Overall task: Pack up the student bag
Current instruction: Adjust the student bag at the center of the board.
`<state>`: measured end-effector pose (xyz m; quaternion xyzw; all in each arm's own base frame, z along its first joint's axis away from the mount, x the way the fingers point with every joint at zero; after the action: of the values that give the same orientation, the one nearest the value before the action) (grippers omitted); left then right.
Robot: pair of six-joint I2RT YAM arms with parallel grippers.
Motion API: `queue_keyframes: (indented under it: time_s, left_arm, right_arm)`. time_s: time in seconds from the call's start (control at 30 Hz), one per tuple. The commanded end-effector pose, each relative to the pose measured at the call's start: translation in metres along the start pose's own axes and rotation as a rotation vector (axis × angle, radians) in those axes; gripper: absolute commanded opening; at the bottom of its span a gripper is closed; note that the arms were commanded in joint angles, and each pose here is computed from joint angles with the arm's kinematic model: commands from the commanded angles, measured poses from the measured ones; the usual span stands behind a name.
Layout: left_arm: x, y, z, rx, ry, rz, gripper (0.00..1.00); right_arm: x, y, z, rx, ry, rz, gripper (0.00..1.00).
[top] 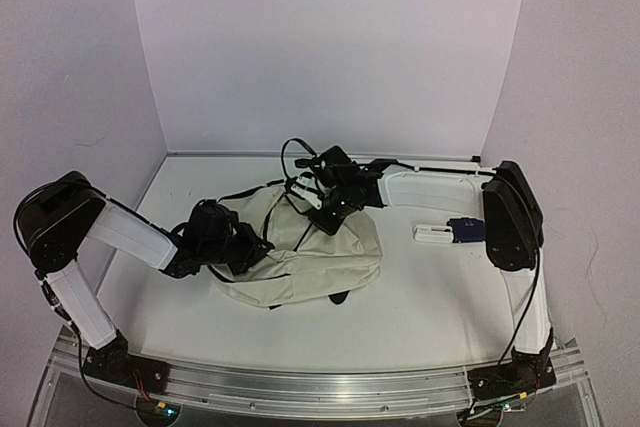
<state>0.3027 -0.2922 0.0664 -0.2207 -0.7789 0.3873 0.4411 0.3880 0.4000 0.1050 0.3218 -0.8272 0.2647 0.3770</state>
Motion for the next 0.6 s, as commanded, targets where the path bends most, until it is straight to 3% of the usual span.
queue_keyframes:
  time_s: [0.0, 0.27, 0.47, 0.53, 0.57]
  left_arm:
    - [0.015, 0.075, 0.023, 0.064, 0.08, -0.264, 0.0]
    - [0.005, 0.073, 0.012, -0.037, 0.179, -0.315, 0.0]
    - [0.009, 0.074, 0.049, -0.087, 0.352, -0.337, 0.0]
    - [0.012, 0.066, 0.057, -0.145, 0.426, -0.374, 0.04]
    - [0.017, 0.064, 0.064, -0.171, 0.472, -0.408, 0.11]
  right_arm:
    - [0.013, -0.055, 0.022, -0.049, 0.068, 0.179, 0.0]
    - [0.039, -0.015, 0.089, -0.128, 0.162, -0.037, 0.0]
    - [0.029, -0.001, 0.095, -0.113, 0.203, -0.12, 0.0]
    - [0.033, 0.0, 0.094, -0.111, 0.211, -0.137, 0.08]
    - [0.038, 0.0, 0.095, -0.104, 0.215, -0.141, 0.17]
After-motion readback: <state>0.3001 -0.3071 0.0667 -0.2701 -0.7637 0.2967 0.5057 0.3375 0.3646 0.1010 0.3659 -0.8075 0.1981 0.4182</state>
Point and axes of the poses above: each gripper's point midway between its finger pads, its own x axis back along the fingers, its own y axis along the line the jaws close on, z = x × y, the point moved 1 cm from there along x, back along the fingers, and after that the axes turned 13 degrees about -x, right-handed, at the moved point
